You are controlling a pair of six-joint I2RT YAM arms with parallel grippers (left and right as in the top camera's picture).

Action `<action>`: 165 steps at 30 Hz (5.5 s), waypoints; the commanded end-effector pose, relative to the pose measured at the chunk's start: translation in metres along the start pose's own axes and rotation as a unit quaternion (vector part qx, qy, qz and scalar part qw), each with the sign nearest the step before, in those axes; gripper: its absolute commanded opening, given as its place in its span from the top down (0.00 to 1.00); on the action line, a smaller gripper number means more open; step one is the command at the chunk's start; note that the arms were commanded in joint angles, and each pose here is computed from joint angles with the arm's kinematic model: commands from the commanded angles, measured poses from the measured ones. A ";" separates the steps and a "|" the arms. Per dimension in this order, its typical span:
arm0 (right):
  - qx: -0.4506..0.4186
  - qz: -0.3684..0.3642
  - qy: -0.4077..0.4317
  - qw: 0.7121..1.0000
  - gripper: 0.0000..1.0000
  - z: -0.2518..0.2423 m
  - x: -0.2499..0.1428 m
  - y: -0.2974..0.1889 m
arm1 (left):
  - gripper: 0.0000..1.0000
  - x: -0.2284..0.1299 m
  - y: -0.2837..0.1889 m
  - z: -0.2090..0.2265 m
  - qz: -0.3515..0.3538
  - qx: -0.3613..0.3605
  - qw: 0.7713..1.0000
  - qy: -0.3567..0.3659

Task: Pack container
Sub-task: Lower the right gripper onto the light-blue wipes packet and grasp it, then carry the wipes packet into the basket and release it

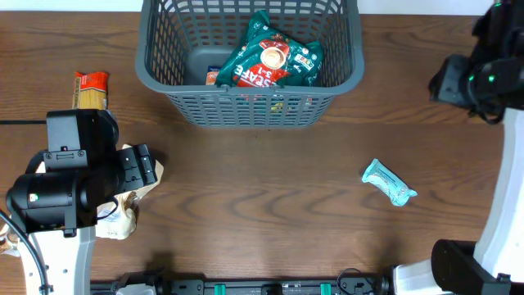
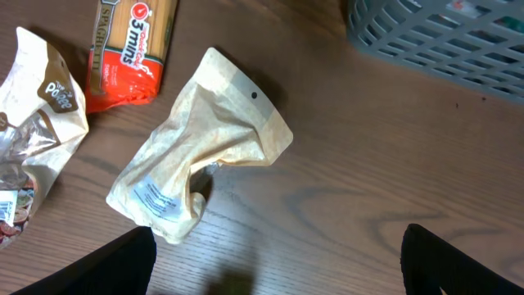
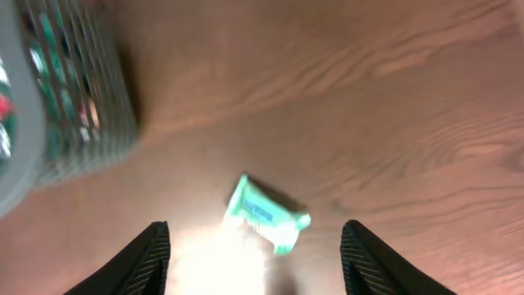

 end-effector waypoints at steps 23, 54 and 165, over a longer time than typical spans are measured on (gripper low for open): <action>0.008 0.112 -0.260 0.959 0.40 0.004 -0.160 0.069 | 0.14 0.001 -0.006 -0.003 0.000 -0.013 1.000 -0.003; 0.134 0.232 -0.295 0.917 0.01 0.004 -0.156 0.217 | 0.14 0.002 -0.006 -0.003 -0.002 -0.013 1.000 -0.003; 0.224 -0.192 -0.644 0.706 0.29 0.349 0.044 0.134 | 0.14 -0.001 -0.006 -0.002 0.005 -0.011 1.000 -0.012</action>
Point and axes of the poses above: each gripper's point midway between its finger pads, its own y axis out along the fingers, its own z axis along the line the jaws close on, x = y × z, the point moved 4 cm from there along -y, back along the fingers, and after that the axes turned 8 degrees about -y, right-handed, at the moved point
